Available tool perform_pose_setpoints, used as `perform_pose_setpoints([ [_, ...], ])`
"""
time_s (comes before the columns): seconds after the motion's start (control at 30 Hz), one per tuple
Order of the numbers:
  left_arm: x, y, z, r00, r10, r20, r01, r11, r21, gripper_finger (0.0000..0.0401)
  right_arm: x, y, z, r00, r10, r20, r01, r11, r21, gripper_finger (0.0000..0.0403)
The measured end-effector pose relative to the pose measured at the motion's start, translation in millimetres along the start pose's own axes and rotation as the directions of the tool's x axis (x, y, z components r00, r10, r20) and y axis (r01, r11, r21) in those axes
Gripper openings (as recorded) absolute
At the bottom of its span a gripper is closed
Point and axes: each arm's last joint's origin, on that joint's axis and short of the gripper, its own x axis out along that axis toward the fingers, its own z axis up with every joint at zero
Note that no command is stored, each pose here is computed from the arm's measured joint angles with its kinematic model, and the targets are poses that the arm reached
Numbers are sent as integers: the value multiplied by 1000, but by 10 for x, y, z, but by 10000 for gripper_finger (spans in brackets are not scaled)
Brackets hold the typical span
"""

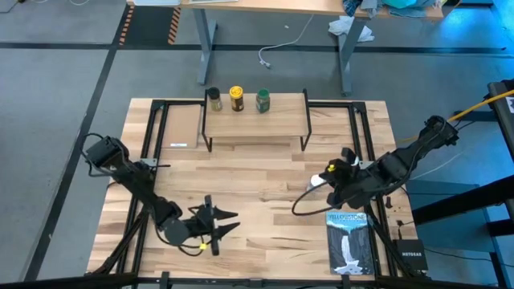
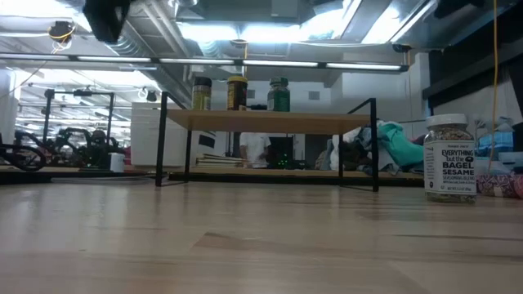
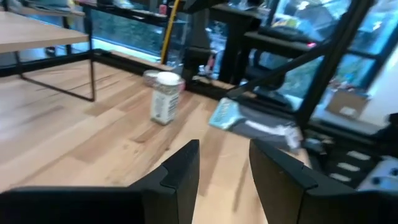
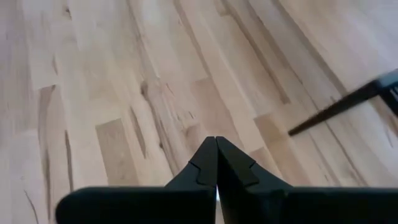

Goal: Shelf spices
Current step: Put the white seasoning bottle on the shelf

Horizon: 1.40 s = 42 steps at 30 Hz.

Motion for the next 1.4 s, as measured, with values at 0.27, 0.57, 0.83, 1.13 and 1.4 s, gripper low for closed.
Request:
perform_pose_setpoints([
  [0.27, 353, 240, -135, 991, 135, -1, -135, 987, 85, 132, 262, -38, 122, 994, -75, -74, 71, 997, -43, 30],
  [0.57, 864, 769, 34, 959, 283, 19, -281, 940, 195, 132, 581, -42, 360, 968, -34, -248, 35, 999, -1, 155],
  [0.83, 1196, 1184, 116, 974, 226, -24, -218, 961, 172, 132, 550, 124, 601, 963, 55, -265, -56, 998, 4, 217],
  [1.13, 1346, 1284, 201, 997, -73, -12, 74, 976, 204, 132, 620, 59, 518, 891, 16, -453, 33, 994, 100, 238],
  [1.4, 1442, 1498, 284, 991, -131, -16, 131, 973, 190, 132, 633, 73, 492, 865, 37, -501, 24, 993, 115, 258],
])
